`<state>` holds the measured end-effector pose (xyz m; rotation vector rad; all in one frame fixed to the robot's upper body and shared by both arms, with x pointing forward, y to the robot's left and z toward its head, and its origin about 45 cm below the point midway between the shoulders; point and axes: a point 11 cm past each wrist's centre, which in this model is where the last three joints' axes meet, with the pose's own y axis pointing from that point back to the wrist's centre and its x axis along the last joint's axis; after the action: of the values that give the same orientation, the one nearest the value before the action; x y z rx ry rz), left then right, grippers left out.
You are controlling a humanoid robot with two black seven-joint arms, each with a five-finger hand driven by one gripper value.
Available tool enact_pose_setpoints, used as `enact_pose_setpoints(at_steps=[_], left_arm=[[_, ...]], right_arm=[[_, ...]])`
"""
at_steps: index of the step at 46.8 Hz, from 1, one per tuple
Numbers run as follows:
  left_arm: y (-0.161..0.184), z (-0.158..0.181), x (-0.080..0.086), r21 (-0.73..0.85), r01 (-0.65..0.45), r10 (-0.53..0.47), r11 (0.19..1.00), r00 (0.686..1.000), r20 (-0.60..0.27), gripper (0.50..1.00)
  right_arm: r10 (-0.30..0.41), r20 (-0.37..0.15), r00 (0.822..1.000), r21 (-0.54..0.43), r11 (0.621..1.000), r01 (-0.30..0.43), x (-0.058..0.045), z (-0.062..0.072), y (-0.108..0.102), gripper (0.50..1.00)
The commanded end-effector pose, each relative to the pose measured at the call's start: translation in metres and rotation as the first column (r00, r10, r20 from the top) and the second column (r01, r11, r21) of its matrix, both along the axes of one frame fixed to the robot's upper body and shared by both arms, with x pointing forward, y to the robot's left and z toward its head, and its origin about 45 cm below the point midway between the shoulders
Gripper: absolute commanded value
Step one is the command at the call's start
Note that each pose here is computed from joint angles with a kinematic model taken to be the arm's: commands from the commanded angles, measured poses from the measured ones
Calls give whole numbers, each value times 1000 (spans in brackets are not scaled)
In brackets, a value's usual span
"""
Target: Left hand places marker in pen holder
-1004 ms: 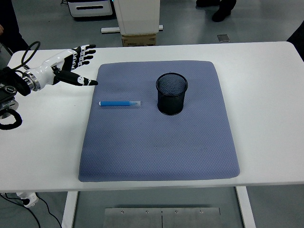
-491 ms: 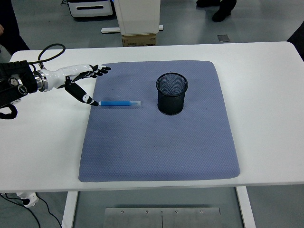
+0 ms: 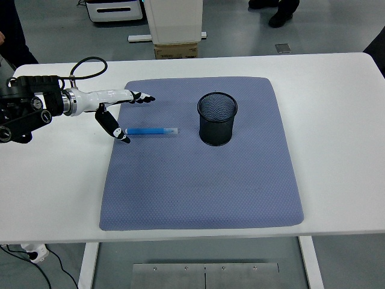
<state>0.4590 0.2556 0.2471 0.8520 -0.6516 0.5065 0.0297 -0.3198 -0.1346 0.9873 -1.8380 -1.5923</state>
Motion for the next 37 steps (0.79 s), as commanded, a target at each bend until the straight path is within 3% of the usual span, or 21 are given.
enact_pose_setpoints(at_steps=[1, 20, 26, 30, 37], left_arm=[[-5, -2, 1, 5, 5, -5, 1000, 1000, -1, 1000], [-33, -17, 0, 19, 14, -14, 1000, 1000, -10, 1000], [-37, -18, 3, 27, 16, -15, 1000, 1000, -5, 962], [-36, -21, 4, 49, 1, -1, 999, 1000, -9, 862], [-37, -25, 4, 69, -9, 11, 998, 1000, -20, 760]], right_arm=[[0, 0, 1000, 0, 1000, 0, 0, 0, 0, 1000], [0, 0, 1000, 0, 1000, 0, 0, 0, 0, 1000], [0, 0, 1000, 0, 1000, 0, 0, 0, 0, 1000], [0, 0, 1000, 0, 1000, 0, 0, 0, 0, 1000], [0, 0, 1000, 0, 1000, 0, 0, 0, 0, 1000]])
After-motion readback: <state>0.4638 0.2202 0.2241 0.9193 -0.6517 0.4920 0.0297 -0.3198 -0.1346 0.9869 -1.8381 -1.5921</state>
